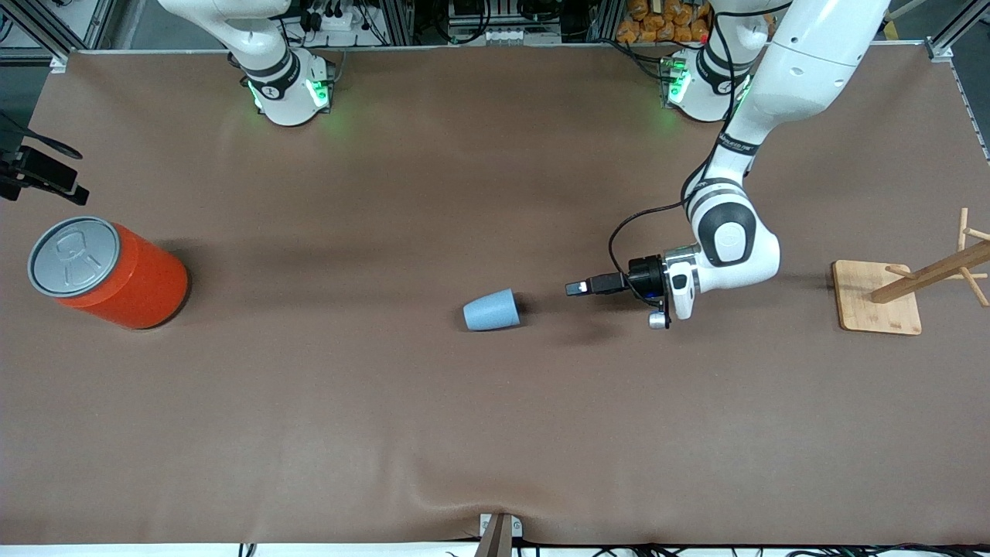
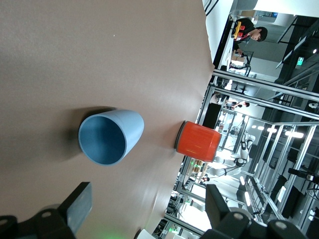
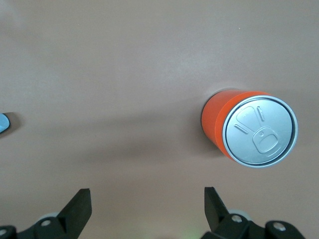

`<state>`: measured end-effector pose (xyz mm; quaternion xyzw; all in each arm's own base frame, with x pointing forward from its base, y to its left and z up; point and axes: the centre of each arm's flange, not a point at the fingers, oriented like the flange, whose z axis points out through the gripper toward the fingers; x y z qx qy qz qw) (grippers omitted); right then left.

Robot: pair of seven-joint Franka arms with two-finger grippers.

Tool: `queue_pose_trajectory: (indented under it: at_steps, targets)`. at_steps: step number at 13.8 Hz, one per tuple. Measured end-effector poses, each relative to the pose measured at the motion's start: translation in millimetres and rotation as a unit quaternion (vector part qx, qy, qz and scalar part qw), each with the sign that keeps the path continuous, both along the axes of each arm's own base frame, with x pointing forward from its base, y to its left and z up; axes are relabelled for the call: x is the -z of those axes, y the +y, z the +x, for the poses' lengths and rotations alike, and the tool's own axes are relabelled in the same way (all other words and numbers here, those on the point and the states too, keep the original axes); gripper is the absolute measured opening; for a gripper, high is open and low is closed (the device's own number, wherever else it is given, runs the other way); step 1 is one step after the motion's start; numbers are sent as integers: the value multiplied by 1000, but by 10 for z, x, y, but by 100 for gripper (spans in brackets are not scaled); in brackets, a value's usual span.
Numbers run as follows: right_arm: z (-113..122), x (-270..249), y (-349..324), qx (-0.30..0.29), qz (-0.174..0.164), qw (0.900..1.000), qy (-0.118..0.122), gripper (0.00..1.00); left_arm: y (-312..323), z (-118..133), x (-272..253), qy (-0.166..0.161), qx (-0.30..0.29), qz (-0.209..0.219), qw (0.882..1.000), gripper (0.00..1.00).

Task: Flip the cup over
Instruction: 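Move the left gripper toward the base of the lying blue cup, then close the left gripper on the blue cup, then lift and rotate the cup upright with the left gripper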

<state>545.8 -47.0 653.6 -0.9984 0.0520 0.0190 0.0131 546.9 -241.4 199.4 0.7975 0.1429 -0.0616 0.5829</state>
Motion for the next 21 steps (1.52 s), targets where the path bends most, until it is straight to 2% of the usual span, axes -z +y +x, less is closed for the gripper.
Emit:
queue_pose_trajectory:
  at_steps: [6,15,16,17,18,20,21]
  targets:
    - [-25,-70,-21,1,-11,1000,0,100,-454,-198,431,-24,-14,-30,999,98]
    - [-31,-70,-40,2,-15,1000,1,100,-877,-77,642,-30,-41,-14,999,91]
    - [-31,-70,-40,2,-15,1000,1,100,-926,-89,665,-28,-43,-16,999,84]
    - [-31,-70,-41,3,-15,1000,2,100,-985,-116,696,-24,-44,-18,999,83]
    - [-31,-70,-41,3,-15,1000,2,100,-1043,-144,733,-20,-46,-17,999,77]
    - [-31,-71,-40,3,-15,1000,2,100,-1132,-147,782,-20,-47,-12,999,51]
    - [-31,-71,-40,3,-15,1000,2,100,-1157,-138,790,-22,-47,-11,999,42]
